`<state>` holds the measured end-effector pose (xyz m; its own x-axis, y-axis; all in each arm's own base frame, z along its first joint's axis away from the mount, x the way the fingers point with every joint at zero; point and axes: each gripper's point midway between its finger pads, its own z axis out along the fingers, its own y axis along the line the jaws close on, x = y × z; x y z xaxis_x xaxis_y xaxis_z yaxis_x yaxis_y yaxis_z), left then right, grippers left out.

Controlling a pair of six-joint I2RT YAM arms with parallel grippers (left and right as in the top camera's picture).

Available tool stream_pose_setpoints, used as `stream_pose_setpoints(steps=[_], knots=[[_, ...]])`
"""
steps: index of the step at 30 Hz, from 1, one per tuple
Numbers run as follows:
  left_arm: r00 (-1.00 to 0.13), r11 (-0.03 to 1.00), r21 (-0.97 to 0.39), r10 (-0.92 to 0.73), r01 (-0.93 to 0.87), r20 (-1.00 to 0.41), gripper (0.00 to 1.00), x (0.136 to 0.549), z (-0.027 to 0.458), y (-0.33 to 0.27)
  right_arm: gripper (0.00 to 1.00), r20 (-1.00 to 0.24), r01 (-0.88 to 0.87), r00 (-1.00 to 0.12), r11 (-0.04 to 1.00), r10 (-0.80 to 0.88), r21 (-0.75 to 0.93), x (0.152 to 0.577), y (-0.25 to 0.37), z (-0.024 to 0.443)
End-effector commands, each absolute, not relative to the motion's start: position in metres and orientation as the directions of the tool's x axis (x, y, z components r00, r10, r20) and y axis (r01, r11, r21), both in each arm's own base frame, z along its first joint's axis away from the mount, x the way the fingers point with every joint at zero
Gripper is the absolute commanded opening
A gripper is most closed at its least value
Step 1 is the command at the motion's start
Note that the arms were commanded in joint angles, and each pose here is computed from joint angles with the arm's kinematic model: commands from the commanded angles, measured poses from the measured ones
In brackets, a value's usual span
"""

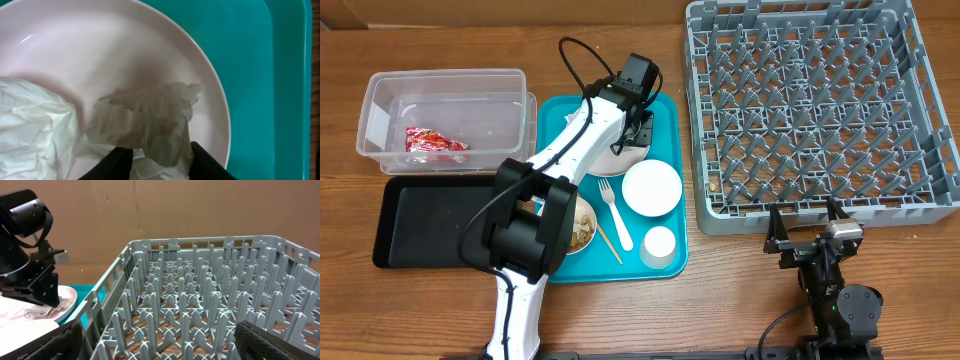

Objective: Sort waste into correct bins and load items into the dishwasher
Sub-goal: 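Carry the tissue to the clear bin and release it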

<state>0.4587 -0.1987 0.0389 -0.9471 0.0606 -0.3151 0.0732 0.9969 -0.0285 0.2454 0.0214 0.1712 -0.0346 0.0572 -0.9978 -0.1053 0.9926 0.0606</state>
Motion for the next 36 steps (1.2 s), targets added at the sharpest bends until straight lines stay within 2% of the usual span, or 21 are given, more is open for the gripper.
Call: stream_pose_setpoints(steps=[1, 5, 8, 12, 16, 19, 22, 28, 32, 36], knots=[[-0.947, 0.996, -0.013, 0.075, 0.083, -0.311, 0.31, 0.457, 0.035, -0.197, 1.0, -0.998, -0.103, -0.027, 0.993, 0.053, 0.056, 0.246, 0.021, 0.17], [-0.947, 0.996, -0.013, 0.075, 0.083, -0.311, 0.21, 0.457, 0.035, -0.197, 1.0, -0.998, -0.103, -0.027, 0.993, 0.053, 0.056, 0.246, 0.021, 0.17], [-0.947, 0.996, -0.013, 0.075, 0.083, -0.311, 0.04, 0.458, 0.035, -0.197, 1.0, -0.998, -0.103, -0.027, 0.993, 0.053, 0.056, 0.246, 0.021, 0.17], [-0.947, 0.996, -0.014, 0.074, 0.083, -0.312, 0.04, 0.458, 0.035, -0.197, 1.0, -0.998, -0.103, -0.027, 0.993, 0.053, 0.056, 0.246, 0.021, 0.17], [-0.936, 0.996, -0.027, 0.067, 0.081, -0.346, 0.04, 0.464, 0.059, -0.198, 1.0, -0.998, -0.103, -0.027, 0.993, 0.053, 0.056, 0.246, 0.021, 0.17], [-0.913, 0.996, -0.041, 0.06, 0.083, -0.404, 0.04, 0.471, 0.099, -0.2, 1.0, -0.998, -0.103, -0.027, 0.993, 0.053, 0.056, 0.246, 0.021, 0.17], [-0.866, 0.993, -0.078, 0.041, 0.092, -0.497, 0.04, 0.477, 0.161, -0.202, 1.0, -0.998, -0.103, -0.027, 0.993, 0.053, 0.056, 0.246, 0.021, 0.17], [-0.791, 0.989, -0.126, -0.014, 0.08, -0.612, 0.04, 0.468, 0.251, -0.184, 1.0, -0.998, -0.103, -0.027, 0.993, 0.053, 0.056, 0.246, 0.021, 0.17], [-0.749, 0.989, -0.147, -0.074, 0.032, -0.659, 0.04, 0.461, 0.289, -0.151, 1.0, -0.998, -0.103, -0.027, 0.993, 0.053, 0.056, 0.246, 0.021, 0.17], [-0.74, 0.988, -0.139, -0.143, -0.067, -0.658, 0.04, 0.456, 0.303, -0.101, 1.0, -0.998, -0.103, -0.027, 0.993, 0.053, 0.056, 0.246, 0.021, 0.17]])
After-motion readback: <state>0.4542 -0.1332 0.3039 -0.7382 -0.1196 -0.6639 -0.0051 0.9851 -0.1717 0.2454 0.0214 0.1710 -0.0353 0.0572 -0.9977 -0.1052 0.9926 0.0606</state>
